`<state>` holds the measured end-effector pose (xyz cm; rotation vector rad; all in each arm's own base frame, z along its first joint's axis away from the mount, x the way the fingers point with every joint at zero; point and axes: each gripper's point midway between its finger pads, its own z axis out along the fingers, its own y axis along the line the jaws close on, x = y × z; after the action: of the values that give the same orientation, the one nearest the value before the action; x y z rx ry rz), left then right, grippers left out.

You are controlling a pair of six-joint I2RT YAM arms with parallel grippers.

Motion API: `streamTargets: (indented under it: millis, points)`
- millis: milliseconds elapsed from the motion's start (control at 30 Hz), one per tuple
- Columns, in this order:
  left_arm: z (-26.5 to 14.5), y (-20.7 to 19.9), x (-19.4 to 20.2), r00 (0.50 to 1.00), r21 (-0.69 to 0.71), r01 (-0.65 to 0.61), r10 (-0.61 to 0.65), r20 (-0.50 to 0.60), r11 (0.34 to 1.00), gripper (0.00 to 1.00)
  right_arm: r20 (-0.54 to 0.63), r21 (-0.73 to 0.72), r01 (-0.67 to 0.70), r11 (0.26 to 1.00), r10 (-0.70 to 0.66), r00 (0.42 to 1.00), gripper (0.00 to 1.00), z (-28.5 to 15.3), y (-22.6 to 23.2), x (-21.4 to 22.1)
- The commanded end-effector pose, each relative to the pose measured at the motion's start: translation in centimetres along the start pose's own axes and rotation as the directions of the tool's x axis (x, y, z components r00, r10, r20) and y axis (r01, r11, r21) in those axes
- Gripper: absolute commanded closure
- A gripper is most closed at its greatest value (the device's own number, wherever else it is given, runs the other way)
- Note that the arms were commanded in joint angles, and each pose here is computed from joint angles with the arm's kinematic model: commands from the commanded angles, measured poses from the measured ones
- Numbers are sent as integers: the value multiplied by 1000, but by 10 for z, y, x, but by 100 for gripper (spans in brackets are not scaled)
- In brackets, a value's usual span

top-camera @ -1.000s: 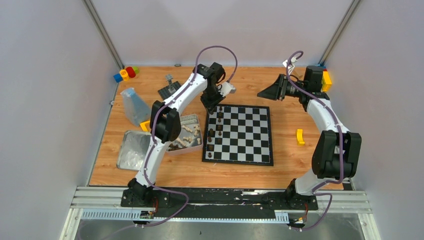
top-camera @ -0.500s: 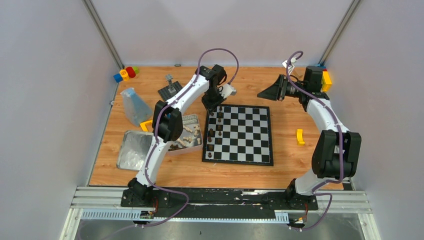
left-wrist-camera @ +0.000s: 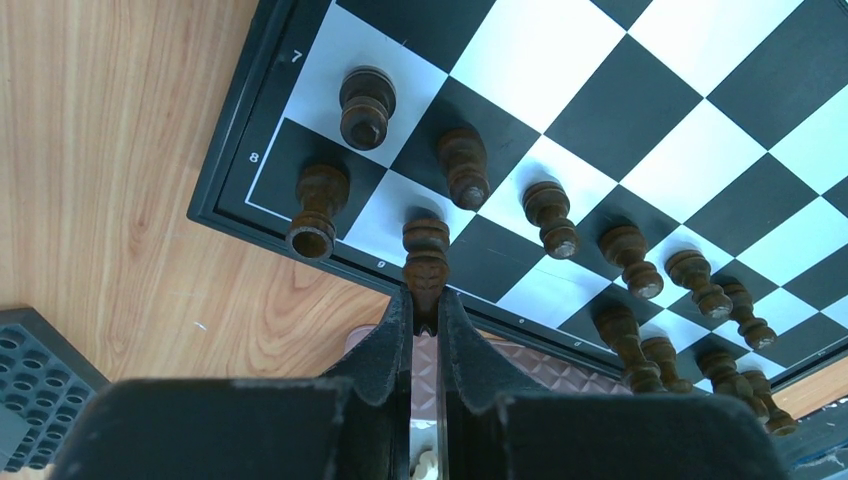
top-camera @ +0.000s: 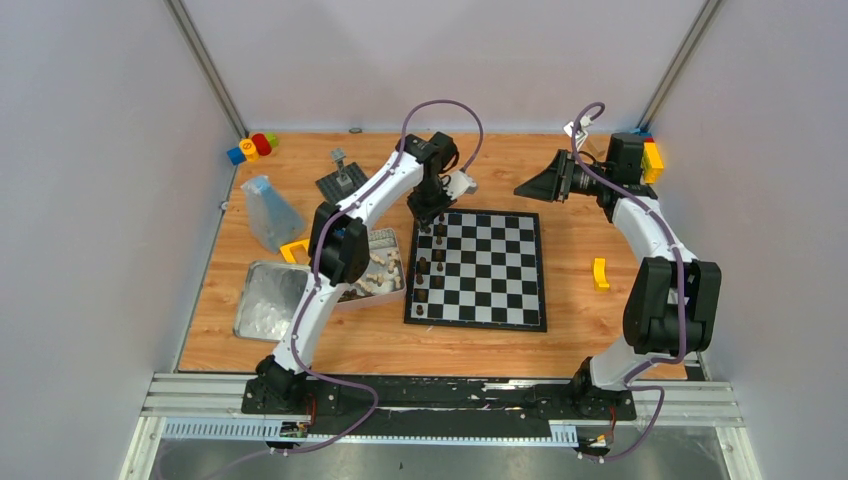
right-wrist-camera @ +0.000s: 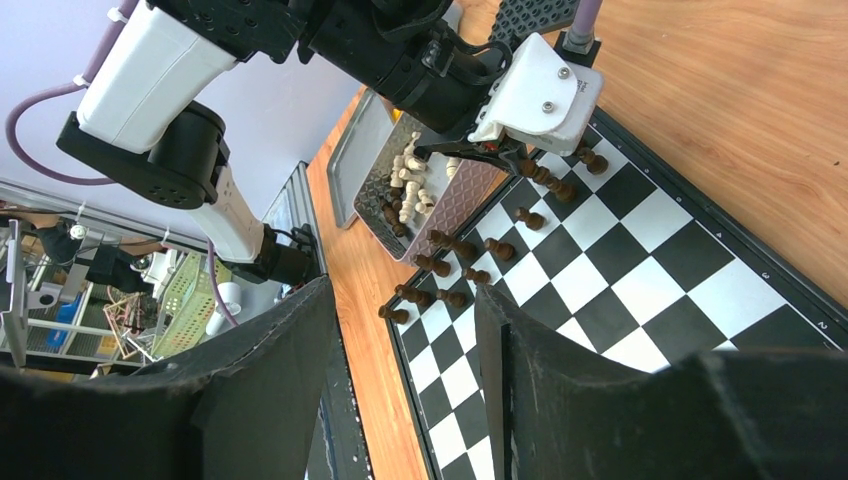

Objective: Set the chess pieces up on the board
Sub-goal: Place the chess piece on the chessboard.

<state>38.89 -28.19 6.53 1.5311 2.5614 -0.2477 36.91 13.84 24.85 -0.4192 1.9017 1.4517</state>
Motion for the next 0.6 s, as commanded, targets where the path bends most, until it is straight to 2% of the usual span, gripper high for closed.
streamTargets:
  millis: [0, 567]
  points:
    - [-1, 2, -9, 999, -19, -35, 35, 17, 999, 97, -6, -30, 19, 999, -19, 1000, 46, -1, 4, 0]
    - [-11, 2, -9, 999, -45, -45, 45, 14, 998, 96, -12, -39, 1, 999, -1, 1000, 46, 0, 2, 1]
